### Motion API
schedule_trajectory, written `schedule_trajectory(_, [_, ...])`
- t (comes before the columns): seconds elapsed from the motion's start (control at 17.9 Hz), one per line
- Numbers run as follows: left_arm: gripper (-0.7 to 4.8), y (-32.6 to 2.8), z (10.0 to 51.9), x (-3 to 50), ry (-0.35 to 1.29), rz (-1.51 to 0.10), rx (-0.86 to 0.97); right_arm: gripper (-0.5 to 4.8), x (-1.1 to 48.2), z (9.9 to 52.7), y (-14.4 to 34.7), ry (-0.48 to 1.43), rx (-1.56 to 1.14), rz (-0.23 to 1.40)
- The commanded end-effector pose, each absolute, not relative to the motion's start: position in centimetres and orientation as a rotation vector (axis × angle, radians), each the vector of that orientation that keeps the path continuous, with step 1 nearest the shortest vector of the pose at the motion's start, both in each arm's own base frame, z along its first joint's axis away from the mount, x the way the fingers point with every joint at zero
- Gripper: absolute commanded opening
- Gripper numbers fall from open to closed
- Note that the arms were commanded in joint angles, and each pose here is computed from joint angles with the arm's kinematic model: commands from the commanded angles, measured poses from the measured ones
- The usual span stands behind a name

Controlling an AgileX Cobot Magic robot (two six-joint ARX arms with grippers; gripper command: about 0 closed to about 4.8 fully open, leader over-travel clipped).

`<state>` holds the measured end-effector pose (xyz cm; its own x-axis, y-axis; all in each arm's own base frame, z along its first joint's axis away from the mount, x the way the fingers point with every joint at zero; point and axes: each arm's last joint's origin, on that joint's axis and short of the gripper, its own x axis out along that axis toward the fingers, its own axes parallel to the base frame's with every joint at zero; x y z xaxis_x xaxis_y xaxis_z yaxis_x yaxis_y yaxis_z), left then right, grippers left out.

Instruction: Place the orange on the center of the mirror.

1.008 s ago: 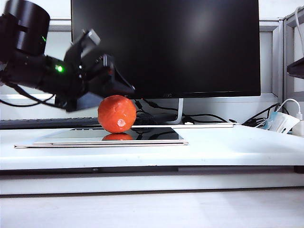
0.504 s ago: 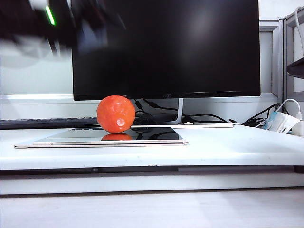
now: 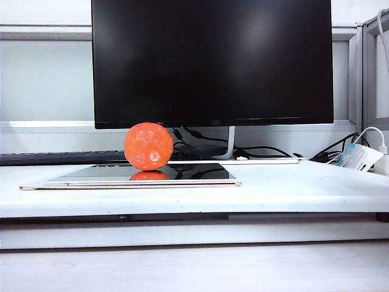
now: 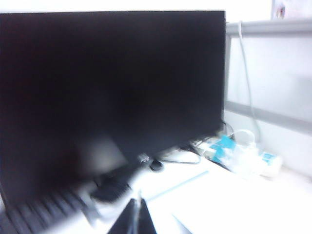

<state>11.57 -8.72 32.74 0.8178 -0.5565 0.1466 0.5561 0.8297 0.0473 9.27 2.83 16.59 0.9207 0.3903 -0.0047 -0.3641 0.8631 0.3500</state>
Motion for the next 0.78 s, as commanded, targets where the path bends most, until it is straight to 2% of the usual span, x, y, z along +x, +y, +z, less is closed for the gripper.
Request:
schedule_trajectory(0.06, [-0.05,-6.9,30.0,8.5,-0.066,-0.555,-0.048,0.00,9.3,16.5,2.8,0.069,0.350,0.381])
schedule_trajectory(0.28, [-0.05,-4.8,28.7,6.1,0.021,-0.556,-0.028,0.00,9.3,16.5,2.8,0.069,0.350,0.381])
schedule_trajectory(0.62, [-0.05,-4.5,28.5,5.8,0.029,-0.553,-0.024,0.00,9.3,16.5,2.8,0.069,0.350,0.381])
schedule_trajectory(0.73, [-0.05,-3.4,28.2,5.9,0.023,-0.464,0.094,0.00,9.3,16.5,2.8,0.069,0.350,0.381])
schedule_trajectory(0.78, [-0.05,-2.4,27.6,6.3,0.062,-0.337,0.080,0.00,9.3,16.5,2.8,0.069,0.350,0.380])
